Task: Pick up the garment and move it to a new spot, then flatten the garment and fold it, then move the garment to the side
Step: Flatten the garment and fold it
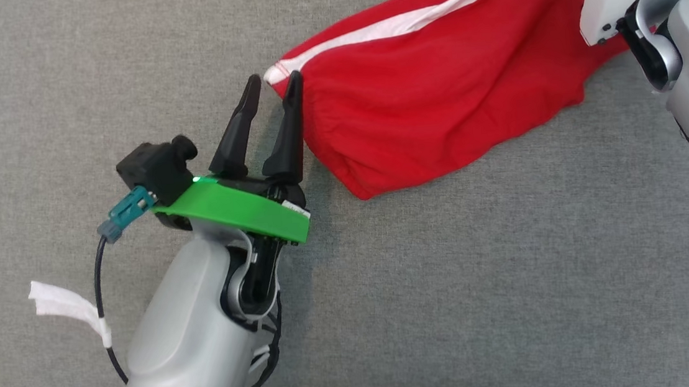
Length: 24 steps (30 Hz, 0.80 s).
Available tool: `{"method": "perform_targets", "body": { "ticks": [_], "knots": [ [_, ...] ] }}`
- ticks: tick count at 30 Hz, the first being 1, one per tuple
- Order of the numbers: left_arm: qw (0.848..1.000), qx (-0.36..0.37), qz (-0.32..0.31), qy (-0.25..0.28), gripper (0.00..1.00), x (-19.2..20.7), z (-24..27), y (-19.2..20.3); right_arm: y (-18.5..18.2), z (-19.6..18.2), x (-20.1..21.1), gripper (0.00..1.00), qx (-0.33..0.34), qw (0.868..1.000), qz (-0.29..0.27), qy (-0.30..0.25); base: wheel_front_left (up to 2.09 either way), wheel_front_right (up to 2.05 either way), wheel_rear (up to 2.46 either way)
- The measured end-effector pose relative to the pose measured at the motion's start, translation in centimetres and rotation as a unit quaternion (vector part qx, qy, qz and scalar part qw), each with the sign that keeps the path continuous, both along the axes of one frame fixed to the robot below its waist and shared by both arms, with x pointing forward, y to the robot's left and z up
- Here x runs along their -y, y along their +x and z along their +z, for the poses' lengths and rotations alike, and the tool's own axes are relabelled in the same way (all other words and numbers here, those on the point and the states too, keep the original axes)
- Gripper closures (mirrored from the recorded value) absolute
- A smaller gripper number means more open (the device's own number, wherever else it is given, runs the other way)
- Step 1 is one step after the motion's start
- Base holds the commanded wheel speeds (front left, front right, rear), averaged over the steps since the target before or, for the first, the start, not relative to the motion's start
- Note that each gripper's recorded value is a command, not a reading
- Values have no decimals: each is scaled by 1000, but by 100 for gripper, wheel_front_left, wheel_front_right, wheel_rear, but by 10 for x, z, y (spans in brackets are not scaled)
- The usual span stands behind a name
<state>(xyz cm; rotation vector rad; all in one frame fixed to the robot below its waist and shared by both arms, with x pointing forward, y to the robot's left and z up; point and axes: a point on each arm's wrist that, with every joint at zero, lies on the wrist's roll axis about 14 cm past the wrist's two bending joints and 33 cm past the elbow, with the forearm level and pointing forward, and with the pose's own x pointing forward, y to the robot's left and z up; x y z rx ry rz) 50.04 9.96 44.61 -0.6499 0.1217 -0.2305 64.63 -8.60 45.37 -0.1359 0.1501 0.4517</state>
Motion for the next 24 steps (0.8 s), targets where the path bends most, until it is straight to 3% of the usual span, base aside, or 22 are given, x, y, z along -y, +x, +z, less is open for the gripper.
{"method": "perform_targets", "body": {
  "ticks": [8,11,17,24],
  "knots": [
    [997,24,43,54,0,-39,17,-32,-24,13,26,0,-32,999,-31,-3,0,0,0],
    [992,43,53,108,0,-55,26,-41,-32,13,38,0,-56,997,-45,-12,0,0,0],
    [976,76,103,175,0,-89,47,-50,-38,-3,35,0,-112,992,-52,-9,0,0,0],
    [970,72,121,201,0,-102,43,-54,-31,-34,41,0,-155,985,-62,-30,0,0,0]
  ]
}}
